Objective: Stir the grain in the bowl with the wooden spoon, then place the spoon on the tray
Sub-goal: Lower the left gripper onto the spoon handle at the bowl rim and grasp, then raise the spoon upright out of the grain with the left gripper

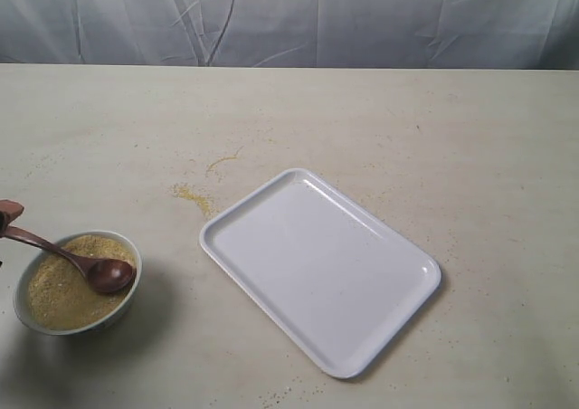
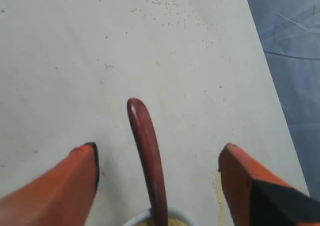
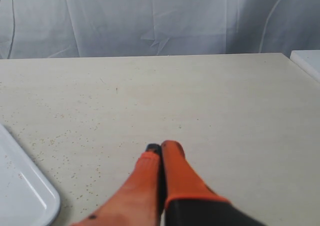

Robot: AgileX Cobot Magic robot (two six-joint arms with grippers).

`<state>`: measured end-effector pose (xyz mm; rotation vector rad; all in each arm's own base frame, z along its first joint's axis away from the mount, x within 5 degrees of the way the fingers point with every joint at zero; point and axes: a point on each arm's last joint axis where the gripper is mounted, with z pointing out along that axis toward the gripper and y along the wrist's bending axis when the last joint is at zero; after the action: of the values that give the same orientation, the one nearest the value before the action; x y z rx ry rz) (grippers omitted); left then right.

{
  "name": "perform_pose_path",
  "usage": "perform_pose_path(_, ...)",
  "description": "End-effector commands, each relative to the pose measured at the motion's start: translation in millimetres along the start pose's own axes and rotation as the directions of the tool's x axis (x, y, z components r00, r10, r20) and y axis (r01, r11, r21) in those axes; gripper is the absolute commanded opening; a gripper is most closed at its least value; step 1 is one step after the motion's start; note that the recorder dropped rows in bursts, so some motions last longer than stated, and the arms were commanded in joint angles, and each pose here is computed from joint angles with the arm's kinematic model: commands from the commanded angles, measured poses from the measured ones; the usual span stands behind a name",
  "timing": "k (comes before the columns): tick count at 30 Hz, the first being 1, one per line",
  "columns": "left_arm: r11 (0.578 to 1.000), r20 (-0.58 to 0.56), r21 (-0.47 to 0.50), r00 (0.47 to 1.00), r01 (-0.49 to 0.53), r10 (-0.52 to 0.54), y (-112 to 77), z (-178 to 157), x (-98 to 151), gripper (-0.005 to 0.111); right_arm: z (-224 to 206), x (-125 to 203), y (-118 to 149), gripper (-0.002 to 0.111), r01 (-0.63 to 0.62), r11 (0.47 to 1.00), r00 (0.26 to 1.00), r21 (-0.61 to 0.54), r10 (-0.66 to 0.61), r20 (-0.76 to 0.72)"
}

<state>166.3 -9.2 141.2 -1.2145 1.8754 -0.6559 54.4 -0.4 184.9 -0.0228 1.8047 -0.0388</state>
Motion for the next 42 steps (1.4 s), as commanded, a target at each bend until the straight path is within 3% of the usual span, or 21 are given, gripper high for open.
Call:
perform_pose_path(1, 0.999, 0.044, -0.006, 0.998, 0.036, -0.036, -4.0, 2, -5, 0.065, 0, -1, 0, 0.0, 0.005, 1.0, 1.0, 0.0, -0.005, 0.018)
perform_pose_path(11, 0.996, -0.003, -0.085, 1.0, -0.012, 0.012, -4.4, 28, -2, 0.065, 0, -1, 0, 0.0, 0.005, 1.0, 1.0, 0.0, -0.005, 0.018)
perform_pose_path(18, 1.0, -0.035, -0.004, 0.999, 0.005, -0.005, -7.0, 39, 4, 0.061, 0, -1, 0, 0.0, 0.005, 1.0, 1.0, 0.0, -0.005, 0.018)
perform_pose_path(26, 0.999, -0.044, -0.04, 0.999, 0.013, -0.015, -2.9, 40, 6, 0.022, 0, -1, 0, 0.0, 0.005, 1.0, 1.0, 0.0, -0.005, 0.018)
perform_pose_path(33, 0.999, -0.047, -0.037, 0.999, 0.019, -0.021, -3.3, 40, 6, 0.0, 0, -1, 0, 0.0, 0.0, 1.0, 1.0, -0.002, 0.0, 0.018)
perform_pose_path(37, 0.997, -0.063, 0.032, 0.996, 0.065, -0.063, -12.2, 36, 6, 0.0, 0, -1, 0, 0.0, 0.0, 1.0, 1.0, -0.002, 0.0, 0.018)
perform_pose_path(42, 0.962, -0.03, 0.272, 0.999, 0.018, -0.01, -38.7, 23, 0, 0.0, 0, -1, 0, 0.0, 0.0, 1.0, 1.0, -0.002, 0.0, 0.018)
